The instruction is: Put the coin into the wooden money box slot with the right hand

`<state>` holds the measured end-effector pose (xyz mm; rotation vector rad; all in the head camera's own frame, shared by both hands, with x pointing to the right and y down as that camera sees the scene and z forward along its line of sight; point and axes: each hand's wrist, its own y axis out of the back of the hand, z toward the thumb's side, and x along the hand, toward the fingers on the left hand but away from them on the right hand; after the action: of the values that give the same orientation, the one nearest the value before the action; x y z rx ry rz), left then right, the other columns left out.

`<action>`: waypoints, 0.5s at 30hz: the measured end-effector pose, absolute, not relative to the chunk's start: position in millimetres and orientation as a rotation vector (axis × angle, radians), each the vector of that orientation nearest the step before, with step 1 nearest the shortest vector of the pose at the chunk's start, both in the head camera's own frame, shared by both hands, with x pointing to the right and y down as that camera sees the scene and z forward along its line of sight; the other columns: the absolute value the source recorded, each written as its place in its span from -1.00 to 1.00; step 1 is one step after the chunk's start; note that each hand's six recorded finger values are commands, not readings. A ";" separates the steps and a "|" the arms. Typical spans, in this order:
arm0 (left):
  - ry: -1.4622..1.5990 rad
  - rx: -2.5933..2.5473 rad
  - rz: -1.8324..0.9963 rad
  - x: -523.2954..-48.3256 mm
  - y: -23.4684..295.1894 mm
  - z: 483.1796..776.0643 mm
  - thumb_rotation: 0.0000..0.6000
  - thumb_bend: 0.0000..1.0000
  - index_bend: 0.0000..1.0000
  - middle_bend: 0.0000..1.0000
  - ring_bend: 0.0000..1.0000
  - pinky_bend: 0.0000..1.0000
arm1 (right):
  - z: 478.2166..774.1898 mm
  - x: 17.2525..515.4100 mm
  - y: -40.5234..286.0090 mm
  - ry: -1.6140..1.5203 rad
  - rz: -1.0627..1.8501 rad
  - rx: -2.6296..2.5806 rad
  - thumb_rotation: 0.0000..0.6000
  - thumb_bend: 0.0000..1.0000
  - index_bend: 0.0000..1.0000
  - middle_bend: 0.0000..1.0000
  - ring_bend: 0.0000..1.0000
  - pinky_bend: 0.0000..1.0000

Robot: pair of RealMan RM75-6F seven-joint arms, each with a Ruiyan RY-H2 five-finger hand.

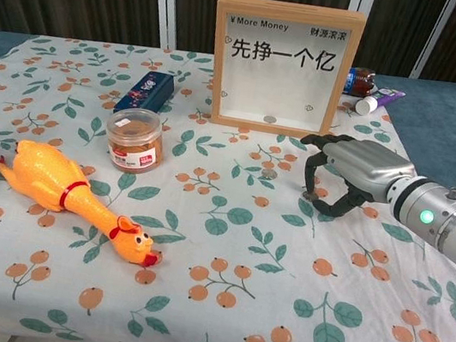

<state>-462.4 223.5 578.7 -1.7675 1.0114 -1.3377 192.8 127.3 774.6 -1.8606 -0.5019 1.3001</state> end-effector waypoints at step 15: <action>1.009 -1.768 -1.342 -461.6 223.6 579.5 1.00 -0.04 -1.00 -1.00 -1.00 -0.91 | 774.0 194.7 127.0 -0.491 1.304 -1.860 1.00 0.06 0.17 -0.69 -1.00 -1.00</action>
<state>-461.6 223.6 579.5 -1.7683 1.0088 -1.3424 194.7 127.0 774.0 -1.8603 -0.4911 1.3041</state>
